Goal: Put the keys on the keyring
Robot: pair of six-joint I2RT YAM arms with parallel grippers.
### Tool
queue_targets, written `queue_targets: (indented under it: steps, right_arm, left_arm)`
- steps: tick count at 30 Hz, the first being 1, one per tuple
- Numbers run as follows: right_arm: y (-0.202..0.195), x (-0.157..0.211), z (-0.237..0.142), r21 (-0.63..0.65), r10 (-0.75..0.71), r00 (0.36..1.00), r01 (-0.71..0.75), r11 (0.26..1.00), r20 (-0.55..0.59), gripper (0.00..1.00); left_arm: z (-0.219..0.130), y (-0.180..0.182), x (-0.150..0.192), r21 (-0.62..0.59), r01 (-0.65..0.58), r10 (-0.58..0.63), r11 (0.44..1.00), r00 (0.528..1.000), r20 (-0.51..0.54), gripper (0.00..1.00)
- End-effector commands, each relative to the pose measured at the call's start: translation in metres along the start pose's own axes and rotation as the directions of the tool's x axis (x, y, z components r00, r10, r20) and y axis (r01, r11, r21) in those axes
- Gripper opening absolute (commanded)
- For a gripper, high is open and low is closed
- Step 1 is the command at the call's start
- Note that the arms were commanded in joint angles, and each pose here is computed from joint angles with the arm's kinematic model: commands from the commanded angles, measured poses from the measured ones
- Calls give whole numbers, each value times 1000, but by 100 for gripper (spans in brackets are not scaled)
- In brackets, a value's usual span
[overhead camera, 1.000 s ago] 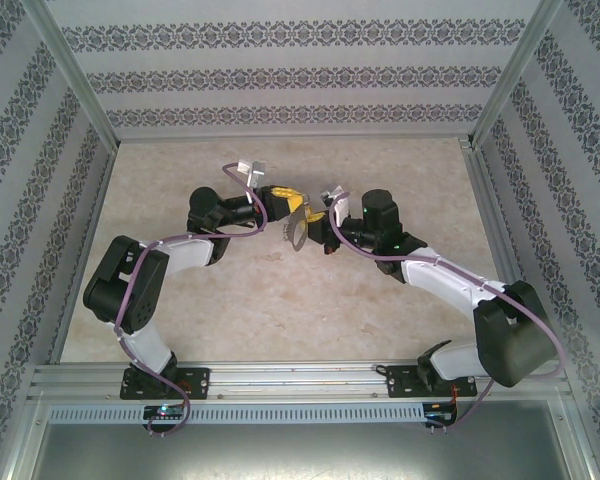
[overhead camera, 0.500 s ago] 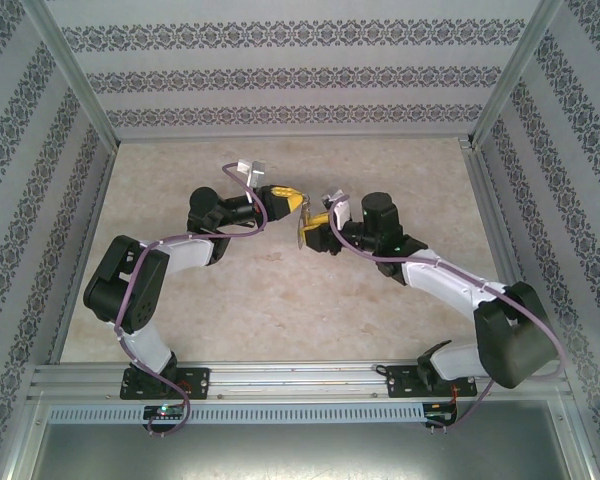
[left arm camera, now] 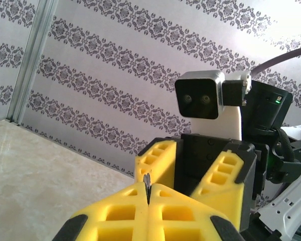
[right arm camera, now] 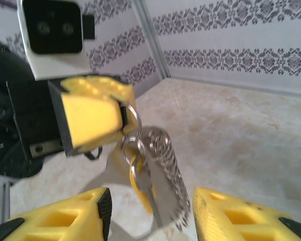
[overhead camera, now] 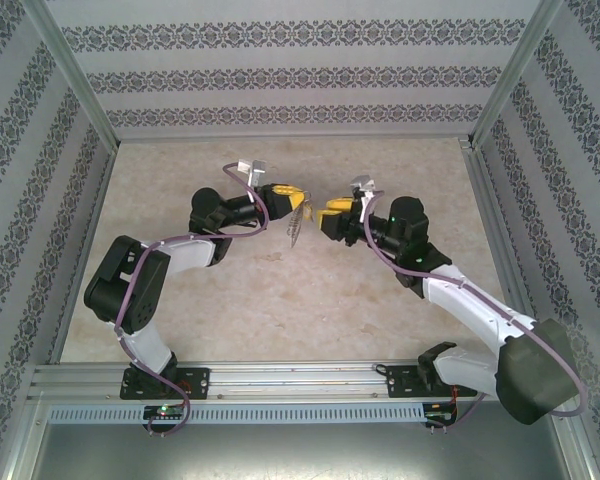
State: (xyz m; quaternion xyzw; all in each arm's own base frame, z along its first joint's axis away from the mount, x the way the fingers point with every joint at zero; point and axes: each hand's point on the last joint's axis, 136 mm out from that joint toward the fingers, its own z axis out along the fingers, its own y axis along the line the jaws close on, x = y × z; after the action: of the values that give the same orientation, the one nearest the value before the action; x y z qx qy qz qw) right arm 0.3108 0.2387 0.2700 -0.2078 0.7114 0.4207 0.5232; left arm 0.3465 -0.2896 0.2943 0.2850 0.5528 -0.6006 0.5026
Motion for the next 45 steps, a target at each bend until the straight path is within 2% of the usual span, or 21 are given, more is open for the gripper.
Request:
queue_targets:
  steps: [1, 9, 18, 43, 45]
  right_arm:
    - [-1, -29, -3, -14, 70, 990, -69, 998, 122, 47]
    - [14, -54, 6, -194, 161, 971, -126, 973, 176, 46]
    - [12, -58, 10, -305, 237, 952, -172, 937, 191, 45]
    - [15, -37, 27, -378, 275, 955, -215, 900, 113, 38]
    - [16, -35, 28, -382, 276, 955, -218, 898, 105, 35]
  left_arm:
    - [3, -13, -16, 7, -74, 73, 997, 994, 76, 0]
    - [6, -14, -17, 6, -53, 53, 999, 995, 86, 0]
    - [9, -15, -17, 5, -48, 47, 999, 995, 85, 0]
    - [12, -13, -19, -1, -49, 49, 999, 996, 79, 0]
    - [11, -14, -19, -1, -50, 50, 999, 996, 78, 0]
